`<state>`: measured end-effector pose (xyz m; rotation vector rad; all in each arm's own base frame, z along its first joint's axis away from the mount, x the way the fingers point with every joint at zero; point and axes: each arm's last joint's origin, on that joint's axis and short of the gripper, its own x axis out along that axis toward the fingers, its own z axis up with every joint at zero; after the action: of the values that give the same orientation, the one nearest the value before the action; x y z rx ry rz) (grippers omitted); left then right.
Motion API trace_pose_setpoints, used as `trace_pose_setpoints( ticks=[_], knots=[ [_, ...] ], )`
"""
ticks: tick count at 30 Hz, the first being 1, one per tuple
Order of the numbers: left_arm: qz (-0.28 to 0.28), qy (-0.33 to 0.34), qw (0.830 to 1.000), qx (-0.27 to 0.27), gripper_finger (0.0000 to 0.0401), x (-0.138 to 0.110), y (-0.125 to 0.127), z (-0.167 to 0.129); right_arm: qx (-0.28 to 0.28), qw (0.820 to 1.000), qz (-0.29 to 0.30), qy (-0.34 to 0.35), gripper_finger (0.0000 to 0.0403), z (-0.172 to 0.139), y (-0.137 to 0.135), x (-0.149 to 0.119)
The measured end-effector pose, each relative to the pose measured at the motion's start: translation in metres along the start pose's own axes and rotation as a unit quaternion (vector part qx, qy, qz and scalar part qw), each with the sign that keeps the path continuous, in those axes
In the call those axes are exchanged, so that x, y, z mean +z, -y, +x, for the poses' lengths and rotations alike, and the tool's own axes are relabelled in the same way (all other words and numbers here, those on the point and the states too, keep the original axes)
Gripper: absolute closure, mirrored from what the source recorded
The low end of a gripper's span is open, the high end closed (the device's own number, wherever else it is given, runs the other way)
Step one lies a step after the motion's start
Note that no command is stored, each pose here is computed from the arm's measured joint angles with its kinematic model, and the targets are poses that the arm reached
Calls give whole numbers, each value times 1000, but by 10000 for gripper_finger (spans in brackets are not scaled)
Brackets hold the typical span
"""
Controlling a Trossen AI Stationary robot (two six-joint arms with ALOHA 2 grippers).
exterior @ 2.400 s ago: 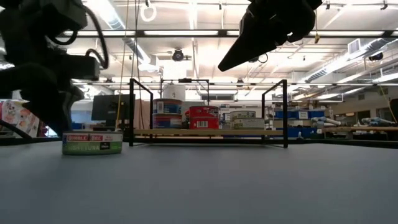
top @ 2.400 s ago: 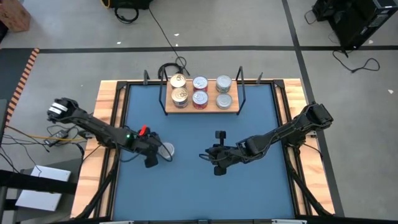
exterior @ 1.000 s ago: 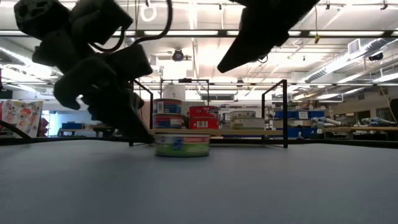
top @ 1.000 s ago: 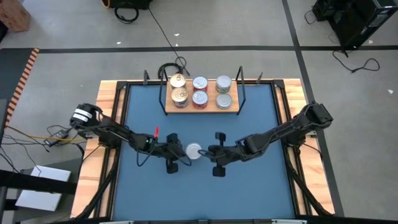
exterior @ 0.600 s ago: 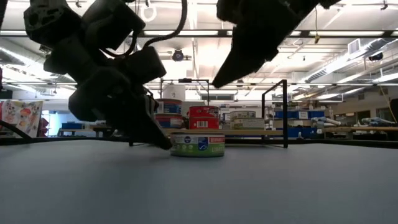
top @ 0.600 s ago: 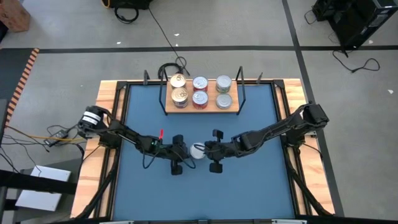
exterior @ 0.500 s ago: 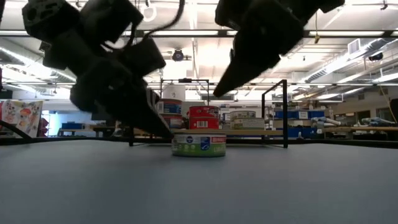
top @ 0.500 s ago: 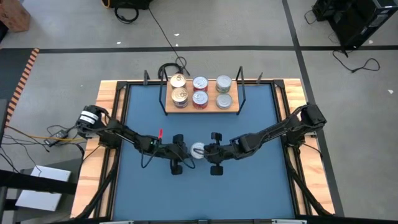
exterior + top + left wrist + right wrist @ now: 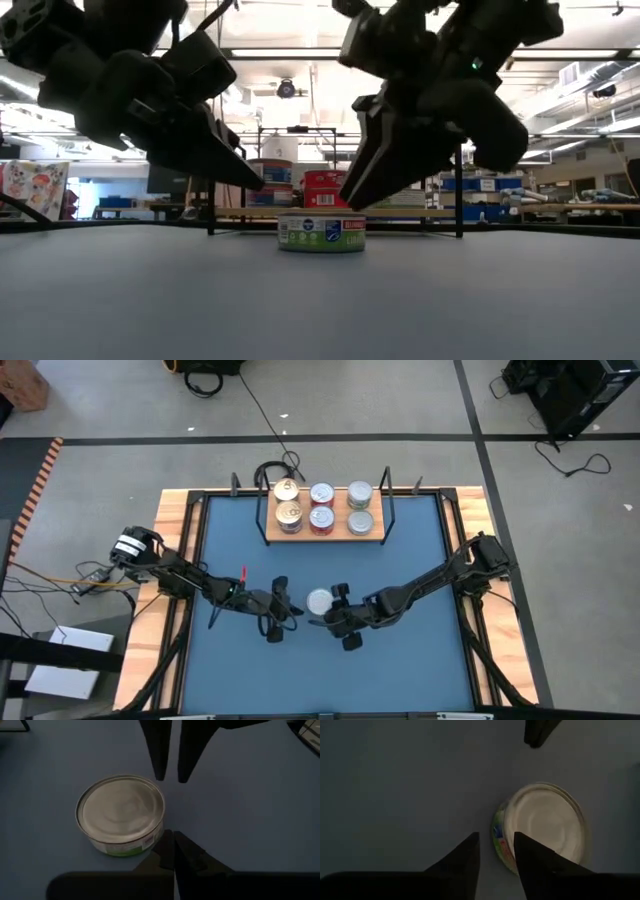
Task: Stack canned seafood by type on shelf
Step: Stack the green tuna can on top of the other green tuna can on the shelf
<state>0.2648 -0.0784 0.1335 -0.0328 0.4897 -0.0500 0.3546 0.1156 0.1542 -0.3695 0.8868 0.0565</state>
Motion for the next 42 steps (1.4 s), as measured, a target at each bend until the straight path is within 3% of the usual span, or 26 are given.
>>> trace_pose_setpoints(
  ticks=[18, 34, 42],
  knots=[
    [3, -4, 1000, 2, 400, -2, -1, -1, -38, 998, -49, -22, 320, 23, 4, -8],
    [3, -3, 1000, 2, 400, -2, 0, -1, -63, 996, -57, -31, 293, 25, 10, -7],
    [3, -3, 1000, 2, 400, -2, 0, -1, -64, 995, -69, -35, 322, 26, 15, -7]
  ],
)
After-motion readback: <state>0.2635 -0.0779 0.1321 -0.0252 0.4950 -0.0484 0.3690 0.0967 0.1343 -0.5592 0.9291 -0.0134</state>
